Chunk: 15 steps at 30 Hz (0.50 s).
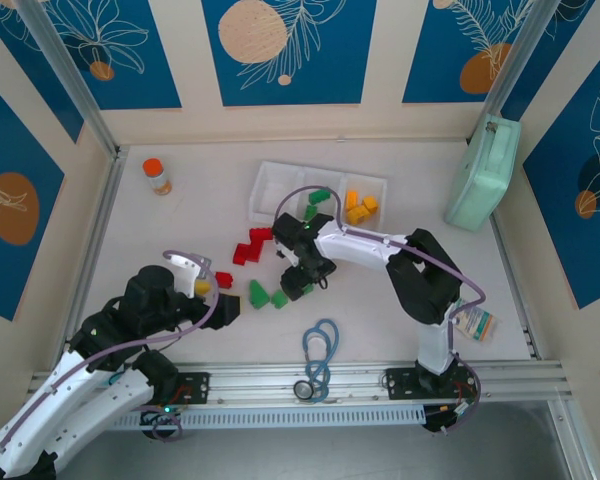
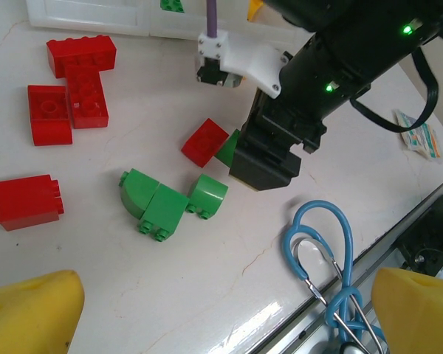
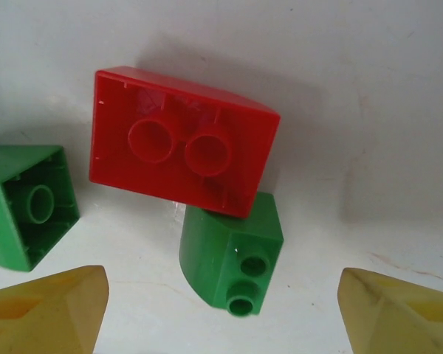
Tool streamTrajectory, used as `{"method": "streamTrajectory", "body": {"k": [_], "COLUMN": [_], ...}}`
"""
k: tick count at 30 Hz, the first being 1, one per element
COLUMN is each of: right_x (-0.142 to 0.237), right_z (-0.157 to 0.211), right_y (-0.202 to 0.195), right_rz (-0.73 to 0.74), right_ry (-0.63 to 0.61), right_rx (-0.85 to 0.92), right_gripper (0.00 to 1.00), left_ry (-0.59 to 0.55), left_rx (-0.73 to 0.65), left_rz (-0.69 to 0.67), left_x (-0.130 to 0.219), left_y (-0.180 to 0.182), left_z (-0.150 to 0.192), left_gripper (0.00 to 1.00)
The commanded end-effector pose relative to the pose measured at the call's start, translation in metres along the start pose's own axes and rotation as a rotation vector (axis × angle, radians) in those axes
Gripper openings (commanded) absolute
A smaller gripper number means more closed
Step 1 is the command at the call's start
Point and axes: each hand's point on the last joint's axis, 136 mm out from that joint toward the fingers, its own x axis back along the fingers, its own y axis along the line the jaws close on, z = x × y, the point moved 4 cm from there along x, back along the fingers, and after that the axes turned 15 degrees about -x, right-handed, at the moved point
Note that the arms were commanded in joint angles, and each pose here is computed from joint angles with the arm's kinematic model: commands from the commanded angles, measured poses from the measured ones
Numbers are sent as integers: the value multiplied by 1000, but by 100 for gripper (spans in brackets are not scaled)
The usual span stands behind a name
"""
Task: Sort the legos into containers by color
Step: Pick up the lego from the center of the table.
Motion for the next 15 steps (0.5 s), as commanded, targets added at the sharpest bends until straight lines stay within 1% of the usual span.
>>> {"method": "streamTrajectory", "body": {"k": [1, 9, 15], "right_x": [1, -9, -16], "right_z": [-4, -6, -7], "right_y": [2, -3, 7], "right_rz": [14, 55, 46], "right_ry": [-9, -3, -2], "right_rx": [10, -2, 6], "right_gripper": [80, 72, 66], "left_ry": [-17, -16, -16], "left_rx": [-14, -13, -13], "left_rz": [-3, -4, -7], "left_x": [1, 1, 1], "left_y": [-1, 0, 0], "left_z": [-2, -2, -2], "left_gripper": [99, 99, 99]}}
